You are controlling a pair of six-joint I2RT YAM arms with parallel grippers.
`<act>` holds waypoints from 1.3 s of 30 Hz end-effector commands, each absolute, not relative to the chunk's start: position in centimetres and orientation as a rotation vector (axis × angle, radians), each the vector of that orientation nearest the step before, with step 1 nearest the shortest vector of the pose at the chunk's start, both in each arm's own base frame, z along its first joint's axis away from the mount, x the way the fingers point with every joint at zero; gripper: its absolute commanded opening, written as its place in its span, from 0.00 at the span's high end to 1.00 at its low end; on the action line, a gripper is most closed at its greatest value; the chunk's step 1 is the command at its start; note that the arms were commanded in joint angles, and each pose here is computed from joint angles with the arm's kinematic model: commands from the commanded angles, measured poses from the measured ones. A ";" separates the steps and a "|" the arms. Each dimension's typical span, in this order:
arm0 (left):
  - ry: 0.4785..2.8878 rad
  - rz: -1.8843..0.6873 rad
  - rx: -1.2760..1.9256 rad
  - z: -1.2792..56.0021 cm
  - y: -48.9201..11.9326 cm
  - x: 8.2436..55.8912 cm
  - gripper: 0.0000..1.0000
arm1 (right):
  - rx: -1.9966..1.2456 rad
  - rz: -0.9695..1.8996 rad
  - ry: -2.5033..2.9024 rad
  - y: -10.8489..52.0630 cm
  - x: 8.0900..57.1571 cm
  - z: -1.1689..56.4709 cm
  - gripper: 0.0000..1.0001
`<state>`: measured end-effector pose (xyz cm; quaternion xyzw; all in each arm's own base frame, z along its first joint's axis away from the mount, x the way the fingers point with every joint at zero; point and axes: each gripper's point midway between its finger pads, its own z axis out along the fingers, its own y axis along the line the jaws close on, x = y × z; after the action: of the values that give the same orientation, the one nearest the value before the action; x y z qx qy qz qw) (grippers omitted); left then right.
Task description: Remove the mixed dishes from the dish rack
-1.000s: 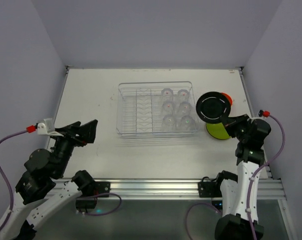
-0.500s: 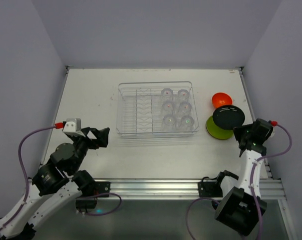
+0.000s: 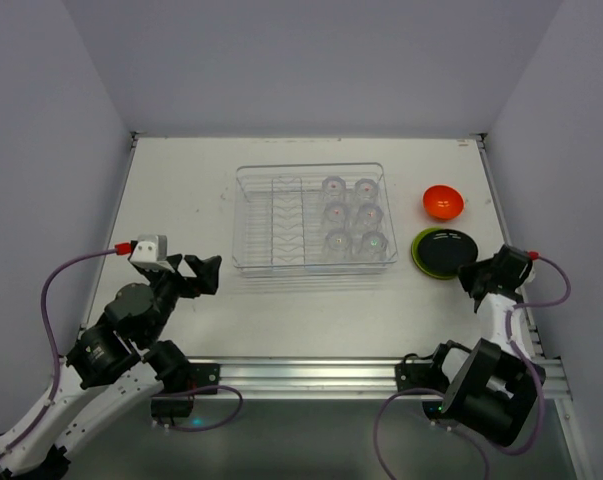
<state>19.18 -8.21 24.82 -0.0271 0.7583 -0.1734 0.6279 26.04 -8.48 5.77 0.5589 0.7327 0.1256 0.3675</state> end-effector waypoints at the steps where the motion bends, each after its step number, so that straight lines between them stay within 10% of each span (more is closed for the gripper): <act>1: 1.723 -0.385 -0.049 25.2 -8.2 19.3 0.00 | 1.324 0.357 1.866 -8.9 27.8 6.9 0.99; 10: 1.728 -0.387 -0.048 25.1 -8.3 19.4 0.00 | 1.268 0.380 1.917 -8.0 27.5 6.3 0.48; 30: 1.754 -0.365 -0.044 24.5 -8.5 19.7 0.00 | 1.158 0.078 1.996 -8.4 26.5 9.5 0.02; 39: 1.776 -0.252 -0.182 23.8 -6.3 20.3 0.00 | 1.000 0.178 1.830 -7.6 27.7 16.4 0.01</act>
<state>19.76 -8.08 23.68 -0.0324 0.7747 -0.1468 0.6142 26.57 -7.53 13.59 0.4364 0.7668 0.0629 0.4665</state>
